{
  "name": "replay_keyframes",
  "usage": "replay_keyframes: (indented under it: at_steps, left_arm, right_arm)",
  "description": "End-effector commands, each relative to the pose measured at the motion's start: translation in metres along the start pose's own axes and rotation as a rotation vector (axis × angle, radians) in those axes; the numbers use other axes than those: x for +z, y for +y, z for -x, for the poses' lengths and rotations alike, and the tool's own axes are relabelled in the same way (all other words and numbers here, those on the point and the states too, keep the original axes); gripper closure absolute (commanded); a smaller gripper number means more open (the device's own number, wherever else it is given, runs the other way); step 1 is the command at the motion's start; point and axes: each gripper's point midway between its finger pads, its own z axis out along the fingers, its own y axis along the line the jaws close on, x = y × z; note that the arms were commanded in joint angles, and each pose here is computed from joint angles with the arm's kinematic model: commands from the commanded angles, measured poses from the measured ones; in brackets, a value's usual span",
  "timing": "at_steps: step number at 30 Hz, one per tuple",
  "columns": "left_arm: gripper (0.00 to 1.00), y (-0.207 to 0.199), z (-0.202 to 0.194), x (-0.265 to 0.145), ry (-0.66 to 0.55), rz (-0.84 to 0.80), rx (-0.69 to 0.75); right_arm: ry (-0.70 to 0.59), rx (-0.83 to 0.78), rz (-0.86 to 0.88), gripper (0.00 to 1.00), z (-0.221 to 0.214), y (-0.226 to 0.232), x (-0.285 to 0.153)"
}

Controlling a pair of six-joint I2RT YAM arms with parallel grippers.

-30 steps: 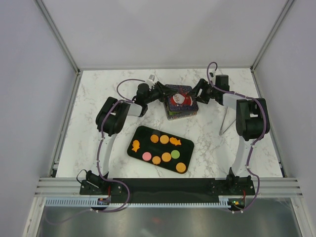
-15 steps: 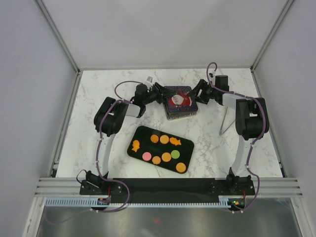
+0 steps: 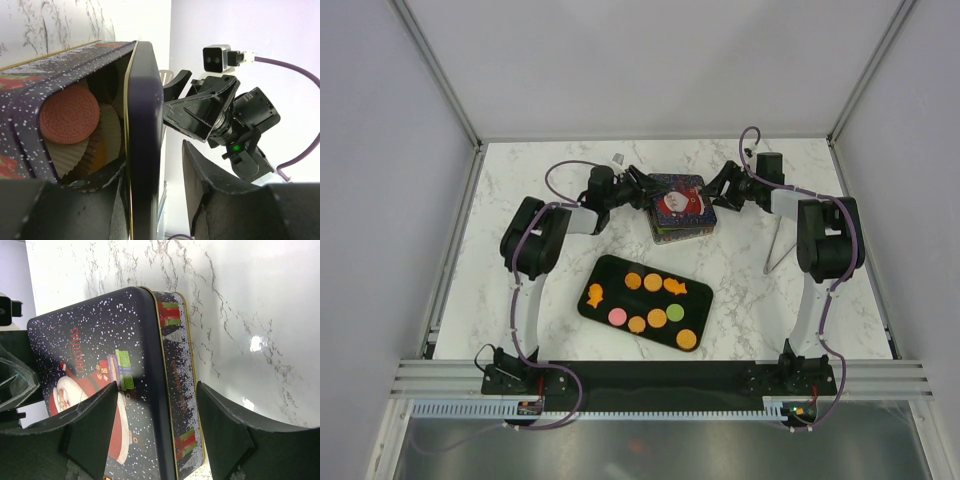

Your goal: Pack the cookies

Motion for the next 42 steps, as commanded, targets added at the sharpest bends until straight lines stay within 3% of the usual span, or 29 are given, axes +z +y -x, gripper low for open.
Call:
replay_keyframes:
  at_steps: [1,42]
  left_arm:
    - [0.54,-0.029,0.007,-0.008,-0.007,-0.011,0.098]
    - [0.53,-0.008,0.015,-0.044,-0.009,0.134,0.143]
  right_arm:
    - [-0.027,-0.034,0.013,0.28,0.012,0.001,0.003]
    - [-0.011,-0.08,-0.01,0.29,0.004,0.011,0.004]
